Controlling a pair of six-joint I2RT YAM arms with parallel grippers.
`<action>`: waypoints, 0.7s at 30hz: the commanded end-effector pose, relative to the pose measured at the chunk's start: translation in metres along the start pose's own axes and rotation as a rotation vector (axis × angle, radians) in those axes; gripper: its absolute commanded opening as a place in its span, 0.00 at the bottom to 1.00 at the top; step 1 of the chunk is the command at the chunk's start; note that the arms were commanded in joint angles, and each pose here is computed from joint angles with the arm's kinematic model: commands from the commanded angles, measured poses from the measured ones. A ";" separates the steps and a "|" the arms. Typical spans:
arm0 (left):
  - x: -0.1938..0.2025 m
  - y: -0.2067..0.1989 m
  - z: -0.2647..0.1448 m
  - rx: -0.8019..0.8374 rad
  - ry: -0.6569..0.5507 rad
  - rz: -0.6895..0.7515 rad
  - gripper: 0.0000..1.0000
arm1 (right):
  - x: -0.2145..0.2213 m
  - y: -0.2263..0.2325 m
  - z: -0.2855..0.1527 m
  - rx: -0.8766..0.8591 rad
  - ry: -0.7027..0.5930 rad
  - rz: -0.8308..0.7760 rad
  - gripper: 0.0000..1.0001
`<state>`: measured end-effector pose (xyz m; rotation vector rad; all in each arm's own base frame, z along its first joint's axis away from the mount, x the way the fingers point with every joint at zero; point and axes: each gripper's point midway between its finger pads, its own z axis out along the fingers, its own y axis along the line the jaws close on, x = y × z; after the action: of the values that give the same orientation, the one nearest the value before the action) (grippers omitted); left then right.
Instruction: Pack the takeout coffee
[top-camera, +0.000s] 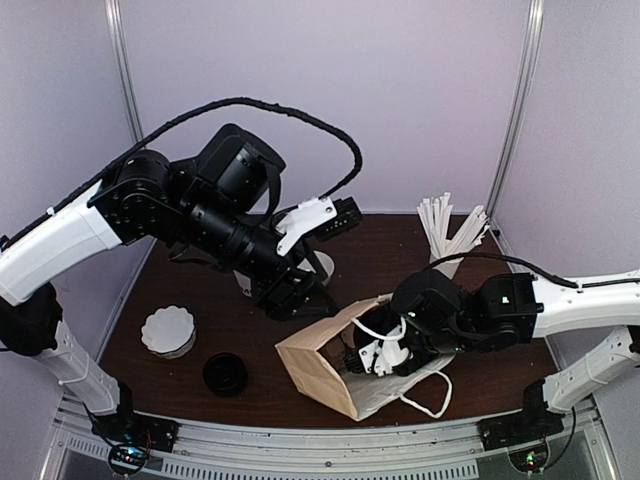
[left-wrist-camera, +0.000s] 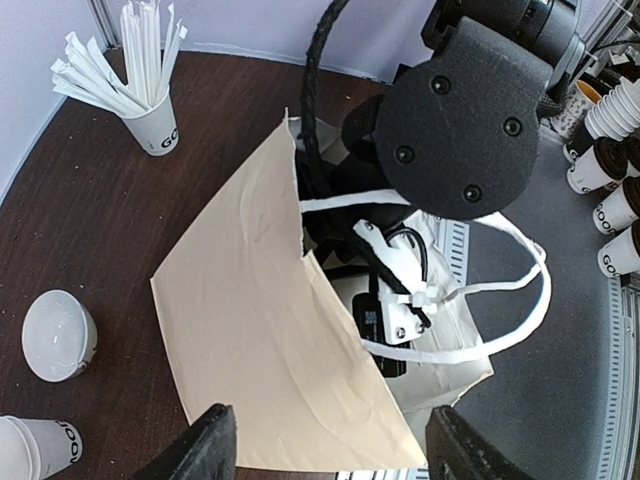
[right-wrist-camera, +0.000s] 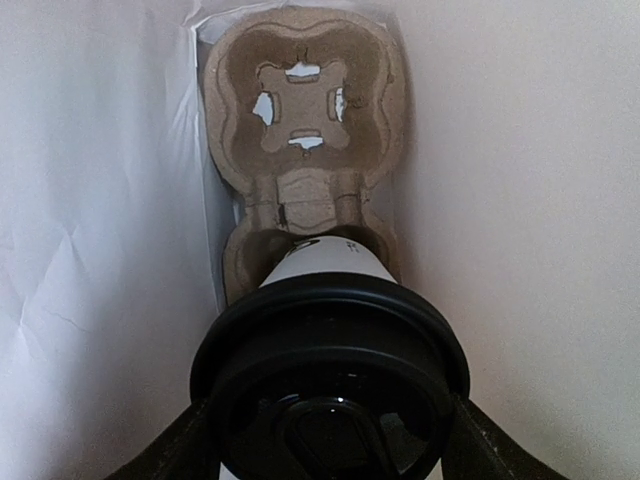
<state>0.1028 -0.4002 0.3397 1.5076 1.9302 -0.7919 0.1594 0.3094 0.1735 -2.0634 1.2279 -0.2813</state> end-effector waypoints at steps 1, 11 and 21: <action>-0.012 0.000 -0.002 0.016 -0.055 0.013 0.68 | 0.004 -0.002 0.005 -0.005 0.006 0.037 0.59; -0.010 -0.002 0.001 0.030 -0.054 0.004 0.68 | 0.007 -0.002 0.015 -0.067 0.019 0.045 0.60; -0.005 -0.004 -0.004 0.035 -0.078 -0.013 0.68 | 0.011 -0.012 0.023 -0.167 0.067 0.124 0.60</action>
<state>0.0994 -0.4026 0.3226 1.5228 1.9515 -0.8193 0.1836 0.3184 0.1685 -2.0865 1.3484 -0.2450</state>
